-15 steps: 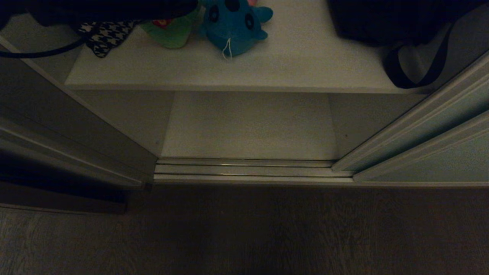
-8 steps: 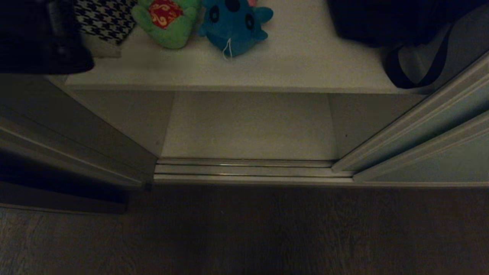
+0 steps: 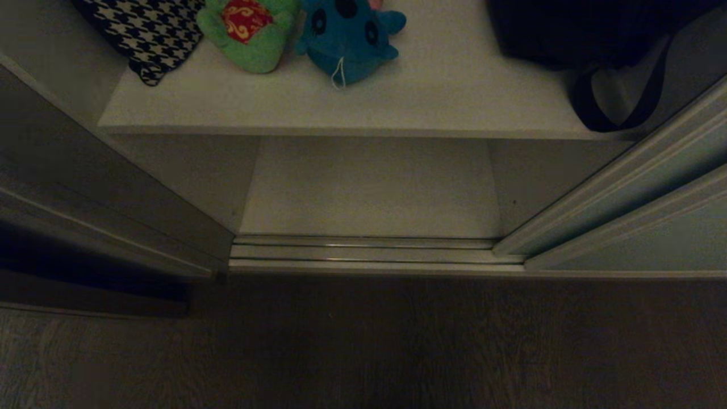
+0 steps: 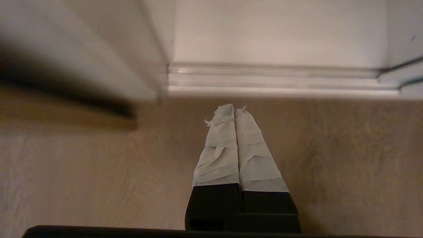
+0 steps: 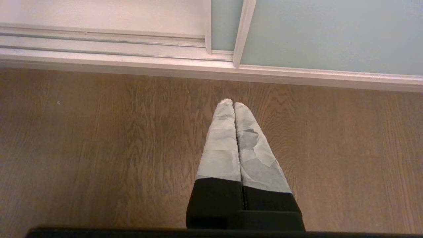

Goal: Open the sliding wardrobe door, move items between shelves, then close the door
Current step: Close the door

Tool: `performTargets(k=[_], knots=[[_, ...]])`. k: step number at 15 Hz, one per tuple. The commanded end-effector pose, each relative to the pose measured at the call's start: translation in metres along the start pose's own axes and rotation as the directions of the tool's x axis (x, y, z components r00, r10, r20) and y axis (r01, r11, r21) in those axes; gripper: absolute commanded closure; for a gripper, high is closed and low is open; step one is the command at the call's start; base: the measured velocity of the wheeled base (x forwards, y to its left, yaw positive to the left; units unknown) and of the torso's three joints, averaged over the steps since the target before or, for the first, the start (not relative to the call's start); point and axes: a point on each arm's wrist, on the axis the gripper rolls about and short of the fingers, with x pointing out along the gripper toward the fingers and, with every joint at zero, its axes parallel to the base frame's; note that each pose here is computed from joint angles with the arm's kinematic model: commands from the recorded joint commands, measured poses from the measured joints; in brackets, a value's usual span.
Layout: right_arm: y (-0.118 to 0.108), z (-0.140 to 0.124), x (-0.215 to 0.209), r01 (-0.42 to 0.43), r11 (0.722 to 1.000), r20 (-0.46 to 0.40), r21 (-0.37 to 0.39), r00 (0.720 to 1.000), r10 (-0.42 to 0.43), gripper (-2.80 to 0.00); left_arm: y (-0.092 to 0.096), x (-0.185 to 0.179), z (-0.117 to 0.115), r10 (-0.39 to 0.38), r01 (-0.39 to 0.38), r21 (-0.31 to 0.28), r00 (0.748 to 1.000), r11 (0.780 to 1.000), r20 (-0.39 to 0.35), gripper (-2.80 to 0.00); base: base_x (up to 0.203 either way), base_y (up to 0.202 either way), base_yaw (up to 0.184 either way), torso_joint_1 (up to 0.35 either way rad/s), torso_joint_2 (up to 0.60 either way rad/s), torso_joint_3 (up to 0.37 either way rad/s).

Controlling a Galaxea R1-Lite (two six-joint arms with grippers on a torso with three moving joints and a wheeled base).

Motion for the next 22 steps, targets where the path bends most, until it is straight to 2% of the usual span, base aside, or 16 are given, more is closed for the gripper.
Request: performTargets(k=[1, 2, 4, 7, 9, 11, 13, 22], knots=[[0.0, 0.0, 0.0, 0.001, 1.0, 0.001, 0.0, 1.0, -0.001, 0.0, 0.0, -0.041, -0.046, 0.01, -0.01, 0.006, 0.995, 1.0, 0.102, 0.0, 0.0, 0.0, 0.0, 0.0, 0.0, 0.0], [0.0, 0.0, 0.0, 0.001, 1.0, 0.0, 0.0, 1.0, -0.001, 0.0, 0.0, -0.041, -0.069, 0.011, -0.012, 0.016, 0.997, 1.0, 0.077, 0.0, 0.0, 0.0, 0.0, 0.0, 0.0, 0.0], [0.0, 0.0, 0.0, 0.001, 1.0, 0.0, 0.0, 1.0, -0.001, 0.0, 0.001, -0.027, -0.1, 0.013, -0.014, 0.027, 0.999, 1.0, 0.045, 0.0, 0.0, 0.0, 0.0, 0.0, 0.0, 0.0], [0.0, 0.0, 0.0, 0.0, 1.0, -0.001, 0.0, 1.0, 0.0, 0.0, 0.0, -0.019, -0.143, 0.016, -0.02, 0.056, 0.998, 0.998, 0.068, 0.0, 0.0, 0.0, 0.0, 0.0, 0.0, 0.0], [0.0, 0.0, 0.0, 0.002, 1.0, -0.001, 0.0, 1.0, -0.002, 0.0, 0.0, -0.022, -0.168, 0.015, -0.024, 0.081, 0.993, 0.996, 0.116, 0.0, 0.0, 0.0, 0.0, 0.0, 0.0, 0.0], [0.0, 0.0, 0.0, 0.001, 1.0, 0.0, 0.0, 1.0, -0.001, 0.0, 0.003, -0.01, -0.198, 0.069, -0.075, 0.08, 0.995, 0.994, 0.069, 0.0, 0.0, 0.0, 0.0, 0.0, 0.0, 0.0], [0.0, 0.0, 0.0, 0.001, 1.0, 0.0, 0.0, 1.0, -0.001, 0.0, 0.004, -0.004, -0.201, 0.11, -0.118, 0.051, 0.984, 0.992, 0.139, 0.0, 0.0, 0.0, 0.0, 0.0, 0.0, 0.0], [0.0, 0.0, 0.0, 0.0, 1.0, 0.0, 0.0, 1.0, 0.0, 0.0, 0.004, -0.004, -0.202, 0.114, -0.122, 0.053, 0.985, 0.991, 0.132, 0.0, 0.0, 0.0, 0.0, 0.0, 0.0, 0.004]])
